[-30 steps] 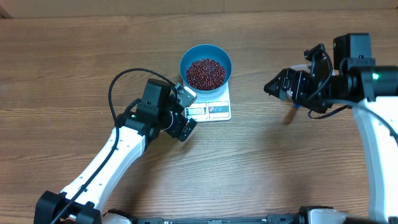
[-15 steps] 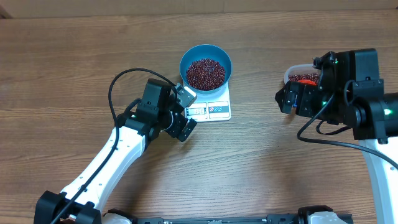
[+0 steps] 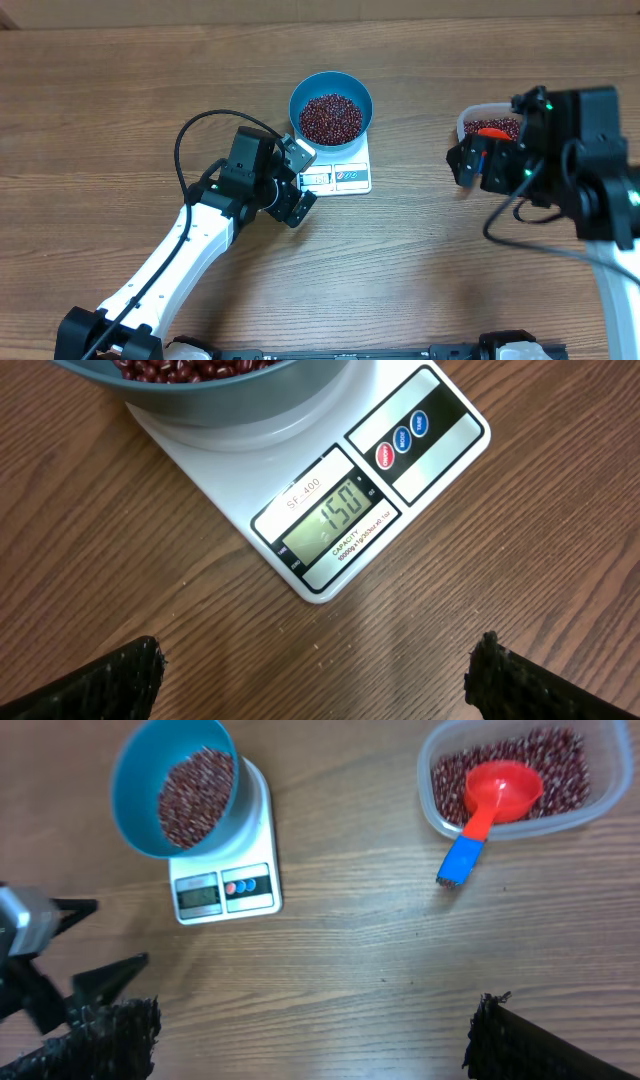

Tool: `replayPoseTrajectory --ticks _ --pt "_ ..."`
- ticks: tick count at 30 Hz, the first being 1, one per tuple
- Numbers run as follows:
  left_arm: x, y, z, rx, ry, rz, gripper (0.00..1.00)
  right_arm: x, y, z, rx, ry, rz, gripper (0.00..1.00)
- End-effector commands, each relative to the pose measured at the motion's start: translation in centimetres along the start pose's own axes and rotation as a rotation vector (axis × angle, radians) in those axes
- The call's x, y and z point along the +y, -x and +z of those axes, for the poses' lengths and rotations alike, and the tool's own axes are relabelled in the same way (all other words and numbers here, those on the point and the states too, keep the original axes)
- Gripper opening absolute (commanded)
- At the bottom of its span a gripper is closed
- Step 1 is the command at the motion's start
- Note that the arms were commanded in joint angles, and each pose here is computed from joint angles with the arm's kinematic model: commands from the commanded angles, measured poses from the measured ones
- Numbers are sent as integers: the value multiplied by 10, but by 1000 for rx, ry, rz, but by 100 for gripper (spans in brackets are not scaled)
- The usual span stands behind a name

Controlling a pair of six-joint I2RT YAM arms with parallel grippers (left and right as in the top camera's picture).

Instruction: Scoop item into bowl and weigh 150g on scale

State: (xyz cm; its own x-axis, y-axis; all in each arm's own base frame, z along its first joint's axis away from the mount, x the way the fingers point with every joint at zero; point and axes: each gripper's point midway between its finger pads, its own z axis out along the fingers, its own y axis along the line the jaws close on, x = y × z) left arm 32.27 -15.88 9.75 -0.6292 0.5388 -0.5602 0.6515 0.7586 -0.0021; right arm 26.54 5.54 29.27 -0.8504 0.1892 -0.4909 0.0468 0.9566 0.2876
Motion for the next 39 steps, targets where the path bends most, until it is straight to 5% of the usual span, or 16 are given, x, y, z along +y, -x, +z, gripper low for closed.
replayPoseTrajectory --ticks 1,7,16,29,39 --pt "-2 -3 3 6 -14 -8 100 5 -6 -39 -126 31 -18 100" --pt "-2 -3 3 6 -14 -8 100 -17 -32 -68 -259 -46 -37 100" --pt "-2 -3 3 6 -14 -8 100 -48 -65 -48 -471 -85 -37 100" --pt "-2 -3 3 6 -14 -8 99 -34 -39 -56 -983 99 -77 100" --pt "-2 -3 3 6 -14 -8 100 -41 -38 -14 -1199 175 -85 100"
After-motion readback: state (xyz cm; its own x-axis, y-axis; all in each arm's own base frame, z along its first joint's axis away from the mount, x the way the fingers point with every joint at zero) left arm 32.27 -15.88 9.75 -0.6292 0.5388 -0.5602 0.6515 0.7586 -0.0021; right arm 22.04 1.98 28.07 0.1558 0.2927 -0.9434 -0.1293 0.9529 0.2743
